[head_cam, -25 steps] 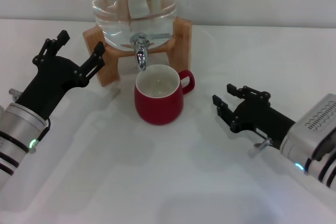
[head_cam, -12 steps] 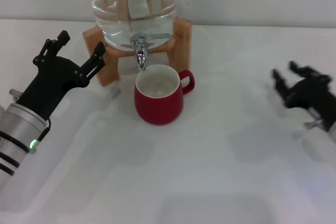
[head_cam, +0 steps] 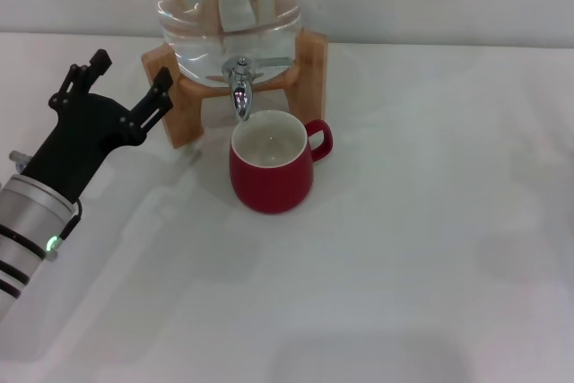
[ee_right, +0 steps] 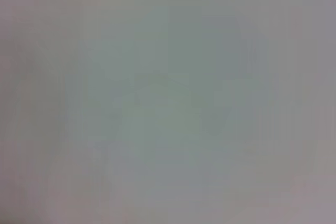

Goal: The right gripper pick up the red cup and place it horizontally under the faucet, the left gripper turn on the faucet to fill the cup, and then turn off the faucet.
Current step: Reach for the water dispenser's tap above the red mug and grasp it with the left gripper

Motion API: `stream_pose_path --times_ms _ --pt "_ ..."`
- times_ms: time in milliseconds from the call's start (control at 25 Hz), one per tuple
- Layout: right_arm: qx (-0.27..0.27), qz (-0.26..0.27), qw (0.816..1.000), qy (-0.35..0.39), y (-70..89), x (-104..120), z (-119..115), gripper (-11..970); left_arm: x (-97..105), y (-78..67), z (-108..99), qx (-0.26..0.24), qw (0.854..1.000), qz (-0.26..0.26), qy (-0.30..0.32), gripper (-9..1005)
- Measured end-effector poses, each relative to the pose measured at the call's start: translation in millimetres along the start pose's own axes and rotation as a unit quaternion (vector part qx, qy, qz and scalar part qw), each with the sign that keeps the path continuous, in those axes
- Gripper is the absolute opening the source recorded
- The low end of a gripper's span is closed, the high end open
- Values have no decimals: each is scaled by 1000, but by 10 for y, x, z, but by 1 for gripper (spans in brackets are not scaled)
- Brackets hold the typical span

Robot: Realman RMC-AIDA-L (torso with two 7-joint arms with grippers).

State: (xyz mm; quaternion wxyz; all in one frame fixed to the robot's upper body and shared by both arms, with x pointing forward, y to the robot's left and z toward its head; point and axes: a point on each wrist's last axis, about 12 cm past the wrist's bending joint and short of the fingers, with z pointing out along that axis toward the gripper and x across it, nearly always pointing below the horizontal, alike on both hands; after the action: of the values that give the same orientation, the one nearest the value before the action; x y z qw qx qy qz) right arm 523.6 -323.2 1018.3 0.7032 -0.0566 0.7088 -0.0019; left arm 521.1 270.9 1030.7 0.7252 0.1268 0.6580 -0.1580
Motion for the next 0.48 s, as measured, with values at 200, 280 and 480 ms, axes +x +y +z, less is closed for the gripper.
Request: stream_pose_path --times_ms 200,280,480 --pt "25 9 1000 -13 -89 14 -128 404 -6 16 -2 -2 1000 1 -1 890" --pt "30 10 999 -22 -107 7 -168 404 -9 17 1 -2 1000 1 -2 890" --pt "34 11 998 -55 -116 -37 -263 404 -10 3 -10 -1 1000 0 -5 890"
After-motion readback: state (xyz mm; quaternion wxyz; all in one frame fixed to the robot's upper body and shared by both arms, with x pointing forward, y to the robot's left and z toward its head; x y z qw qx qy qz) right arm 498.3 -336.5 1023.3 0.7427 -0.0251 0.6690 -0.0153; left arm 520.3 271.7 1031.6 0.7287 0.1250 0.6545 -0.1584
